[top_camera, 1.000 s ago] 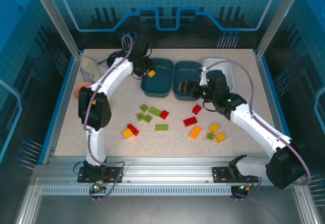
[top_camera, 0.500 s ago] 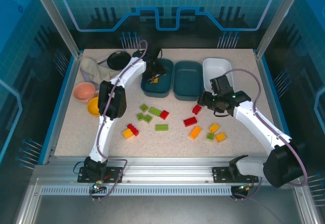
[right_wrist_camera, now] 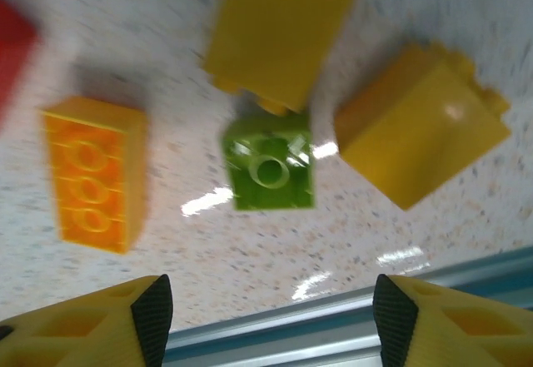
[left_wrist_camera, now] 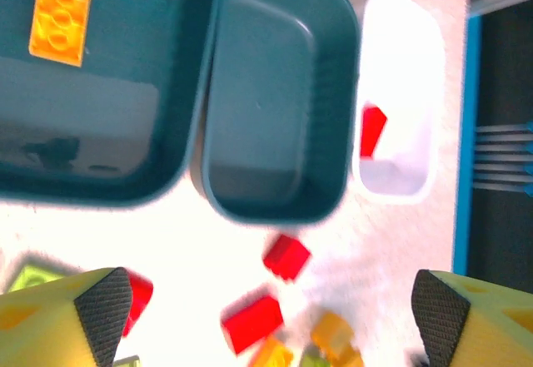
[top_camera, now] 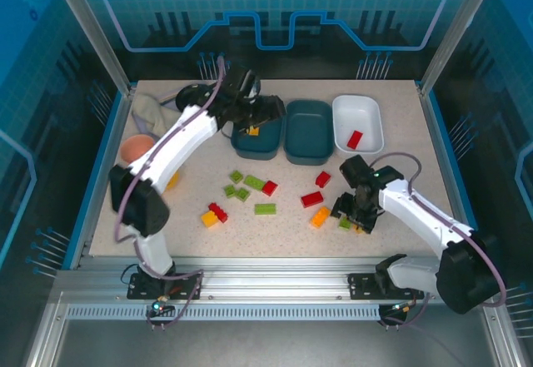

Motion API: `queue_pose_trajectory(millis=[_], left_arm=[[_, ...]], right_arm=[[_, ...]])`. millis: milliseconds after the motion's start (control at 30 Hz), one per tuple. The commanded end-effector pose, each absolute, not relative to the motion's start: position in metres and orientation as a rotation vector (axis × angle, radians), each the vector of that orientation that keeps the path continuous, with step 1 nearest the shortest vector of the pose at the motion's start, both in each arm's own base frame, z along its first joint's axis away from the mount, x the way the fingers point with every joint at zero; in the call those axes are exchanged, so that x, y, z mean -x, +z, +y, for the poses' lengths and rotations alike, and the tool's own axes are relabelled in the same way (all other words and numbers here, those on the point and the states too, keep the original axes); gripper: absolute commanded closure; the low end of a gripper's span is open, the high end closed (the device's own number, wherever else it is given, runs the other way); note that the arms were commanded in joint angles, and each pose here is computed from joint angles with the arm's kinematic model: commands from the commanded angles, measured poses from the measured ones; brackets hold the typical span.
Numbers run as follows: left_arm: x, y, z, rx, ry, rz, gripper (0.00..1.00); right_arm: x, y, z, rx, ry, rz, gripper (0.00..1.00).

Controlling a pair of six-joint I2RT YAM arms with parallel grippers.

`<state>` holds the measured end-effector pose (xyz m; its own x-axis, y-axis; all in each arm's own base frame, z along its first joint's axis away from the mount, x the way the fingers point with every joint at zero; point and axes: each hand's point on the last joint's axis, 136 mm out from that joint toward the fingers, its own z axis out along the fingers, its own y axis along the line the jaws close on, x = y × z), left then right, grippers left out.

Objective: Sort the legos into containers by color

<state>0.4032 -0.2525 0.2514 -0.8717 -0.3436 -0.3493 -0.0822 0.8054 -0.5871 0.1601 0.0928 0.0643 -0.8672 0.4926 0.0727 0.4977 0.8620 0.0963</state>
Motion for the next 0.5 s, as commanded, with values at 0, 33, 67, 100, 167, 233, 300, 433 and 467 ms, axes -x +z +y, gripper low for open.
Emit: queue_pose_trajectory(millis=[0,33,67,100,167,233,300,433,467], left_arm=[[-0.367,0.244,-0.258,0.214,-0.908,2.537,0.08],[-0.353,0.244,-0.256,0.196,-0.93,2.526,0.08],[-0.34,0.238,-0.254,0.191,-0.944,2.529,0.08],[-0.33,0.233,-0.251,0.194,-0.954,2.535,0.07],[-0.309,0.221,-0.245,0.206,-0.958,2.56,0.07],[-0.295,0.214,-0.24,0.215,-0.958,2.575,0.07],[-0.284,0.209,-0.235,0.221,-0.955,2.583,0.07],[-0.271,0.205,-0.233,0.225,-0.974,2.58,0.07],[-0.269,0.204,-0.233,0.222,-0.981,2.58,0.07]], right_arm=[[-0.15,0.05,0.103,0.923,-0.23,-2.9,0.32],[-0.15,0.047,0.102,0.935,-0.231,-2.907,0.32],[-0.15,0.043,0.103,0.941,-0.237,-2.914,0.32],[-0.151,0.039,0.102,0.946,-0.238,-2.922,0.32],[-0.154,0.031,0.101,0.955,-0.235,-2.943,0.32],[-0.16,0.028,0.097,0.947,-0.224,-2.983,0.33],[-0.167,0.027,0.095,0.937,-0.237,-3.015,0.34],[-0.181,0.023,0.09,0.931,-0.248,-3.049,0.37],[-0.183,0.021,0.089,0.922,-0.249,-3.049,0.39]])
